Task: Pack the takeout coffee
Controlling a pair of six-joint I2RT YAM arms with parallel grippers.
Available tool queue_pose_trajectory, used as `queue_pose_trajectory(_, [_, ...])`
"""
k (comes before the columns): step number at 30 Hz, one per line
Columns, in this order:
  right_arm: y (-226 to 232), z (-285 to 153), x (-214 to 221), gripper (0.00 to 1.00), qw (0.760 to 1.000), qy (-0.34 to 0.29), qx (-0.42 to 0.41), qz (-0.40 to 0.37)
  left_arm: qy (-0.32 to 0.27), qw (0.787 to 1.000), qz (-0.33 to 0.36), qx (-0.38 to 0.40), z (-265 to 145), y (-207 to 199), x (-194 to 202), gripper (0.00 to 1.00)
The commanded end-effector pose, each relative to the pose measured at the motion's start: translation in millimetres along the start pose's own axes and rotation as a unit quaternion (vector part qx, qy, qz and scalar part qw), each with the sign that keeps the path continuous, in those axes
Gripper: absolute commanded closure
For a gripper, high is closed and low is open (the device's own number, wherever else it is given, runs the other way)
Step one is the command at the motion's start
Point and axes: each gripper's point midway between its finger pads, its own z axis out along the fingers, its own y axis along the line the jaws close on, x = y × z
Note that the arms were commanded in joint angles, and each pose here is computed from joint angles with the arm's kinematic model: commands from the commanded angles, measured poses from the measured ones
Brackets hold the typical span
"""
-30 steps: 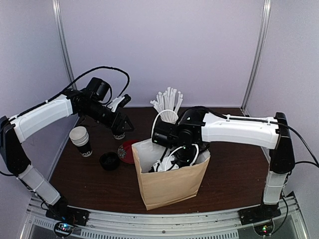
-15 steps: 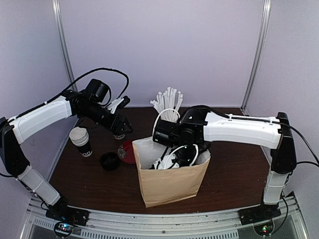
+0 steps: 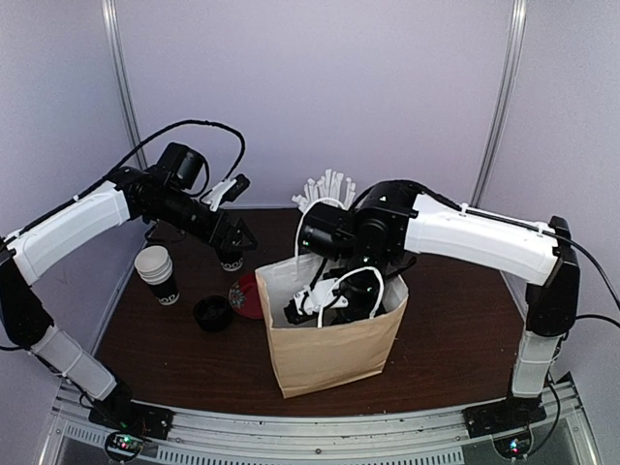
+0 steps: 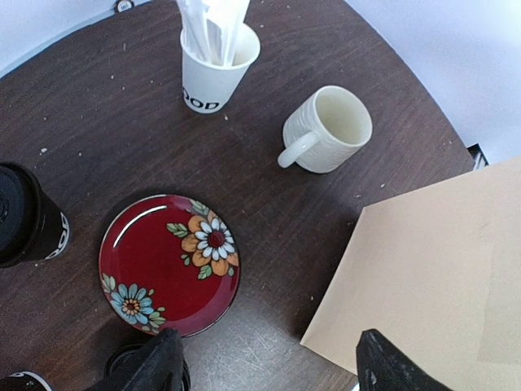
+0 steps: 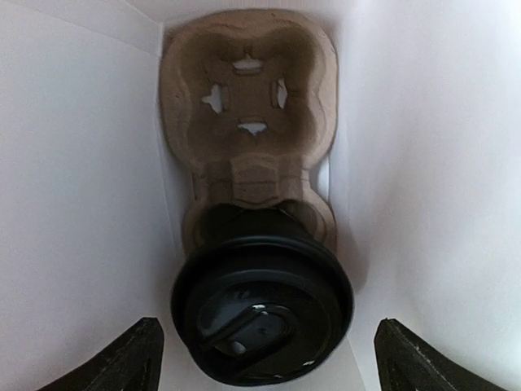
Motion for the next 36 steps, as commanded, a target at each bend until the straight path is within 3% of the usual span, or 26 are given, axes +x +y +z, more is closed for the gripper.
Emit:
queue_pose_trajectory(1, [2.5, -47.9, -10.9, 0.05, 0.998, -0.054, 0.014, -0.023, -0.062, 0.997, 0.038, 0.036, -36.9, -27.5, -31.7, 0.23])
queue_pose_trajectory(3, [-1.0, -58.2, -14.3, 0.01, 0.997, -0.066, 0.028, -0.024, -0.075, 0.995, 0.046, 0.047, -46.1, -35.5, -37.9, 0.23])
queue_pose_trajectory(9, [-13.7, -51.7, -9.8, 0.02, 0.998, -0.059, 0.035, -0.011, -0.107, 0.99, 0.061, 0.072, -64.3, -52.0, -50.1, 0.22])
queue_pose_trajectory(13, [-17.8, -52.3, -12.6, 0.17, 0.997, -0.07, 0.03, -0.006, -0.114, 0.988, 0.059, 0.085, -68.4, -57.8, -52.4, 0.23])
queue_pose_trajectory(17, [-20.8, -56.2, -16.0, 0.25, 0.996, -0.081, 0.038, -0.005, -0.126, 0.984, 0.059, 0.111, -70.5, -67.2, -55.1, 0.23])
queue_pose_trajectory(25, [-22.4, -90.8, -17.5, 0.09, 0.991, -0.116, 0.054, -0.028, -0.118, 0.976, 0.079, 0.164, -54.9, -103.9, -58.3, 0.2])
queue_pose_trajectory(29, [-18.0, -115.3, -14.9, 0.08, 0.988, -0.135, 0.055, -0.055, -0.098, 0.974, 0.09, 0.186, -33.1, -125.1, -62.1, 0.19])
queue_pose_trajectory(36, [-11.0, -119.2, -10.8, 0.09, 0.987, -0.141, 0.044, -0.056, -0.058, 0.968, 0.097, 0.224, 8.0, -161.6, -63.4, 0.19])
